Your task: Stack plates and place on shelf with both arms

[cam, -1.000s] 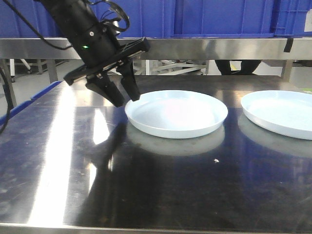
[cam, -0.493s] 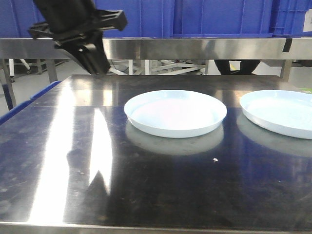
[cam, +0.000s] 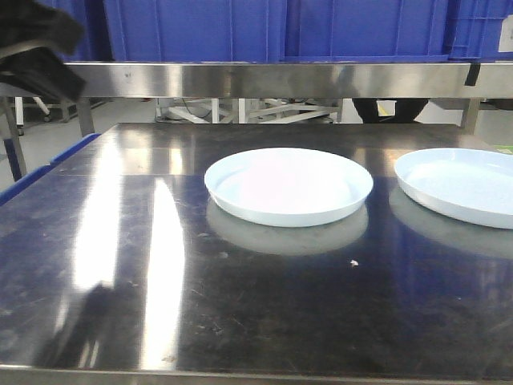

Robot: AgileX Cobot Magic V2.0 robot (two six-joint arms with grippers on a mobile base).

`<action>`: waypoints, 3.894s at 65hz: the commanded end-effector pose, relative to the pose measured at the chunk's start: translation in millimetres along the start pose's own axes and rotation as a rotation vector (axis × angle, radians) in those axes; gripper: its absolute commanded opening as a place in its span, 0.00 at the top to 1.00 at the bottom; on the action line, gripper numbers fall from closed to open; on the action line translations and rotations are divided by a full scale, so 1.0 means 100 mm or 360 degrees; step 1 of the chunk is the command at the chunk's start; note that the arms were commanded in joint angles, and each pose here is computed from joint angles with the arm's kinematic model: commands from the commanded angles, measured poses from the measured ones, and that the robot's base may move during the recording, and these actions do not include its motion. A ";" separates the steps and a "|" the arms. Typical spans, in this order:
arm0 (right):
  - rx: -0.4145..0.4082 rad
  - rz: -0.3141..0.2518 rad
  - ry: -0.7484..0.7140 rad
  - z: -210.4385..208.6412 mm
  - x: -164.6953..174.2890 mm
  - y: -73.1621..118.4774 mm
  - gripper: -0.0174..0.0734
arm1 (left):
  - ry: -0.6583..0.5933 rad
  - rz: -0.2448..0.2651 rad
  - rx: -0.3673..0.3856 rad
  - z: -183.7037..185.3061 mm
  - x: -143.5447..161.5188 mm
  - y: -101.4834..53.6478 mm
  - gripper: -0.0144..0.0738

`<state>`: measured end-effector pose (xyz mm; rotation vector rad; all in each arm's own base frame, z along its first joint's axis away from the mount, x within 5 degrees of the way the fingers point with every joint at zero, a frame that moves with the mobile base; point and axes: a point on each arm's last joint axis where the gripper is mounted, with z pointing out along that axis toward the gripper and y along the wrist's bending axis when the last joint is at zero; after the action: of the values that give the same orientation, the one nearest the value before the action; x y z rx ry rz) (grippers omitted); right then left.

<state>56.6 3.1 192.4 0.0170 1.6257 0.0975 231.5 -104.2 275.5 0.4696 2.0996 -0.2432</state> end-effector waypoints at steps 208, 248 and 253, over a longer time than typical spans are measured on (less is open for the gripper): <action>0.0415 0.0196 0.1494 2.05 -1.40 -0.62 0.75 | -0.1062 -0.0193 -0.0606 -1.65 0.61 0.32 0.74; 0.0330 0.0130 0.1785 3.21 -1.16 -0.96 0.48 | -0.1062 -0.0193 -0.0606 -1.65 0.61 0.32 0.74; 0.0282 0.0126 0.1814 3.25 -1.08 -0.96 0.48 | -0.1062 -0.0193 -0.0606 -1.65 0.61 0.32 0.74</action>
<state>390.9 -81.5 253.1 0.2360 2.8474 0.0163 90.1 -4.4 292.4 0.0319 1.5936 -0.0447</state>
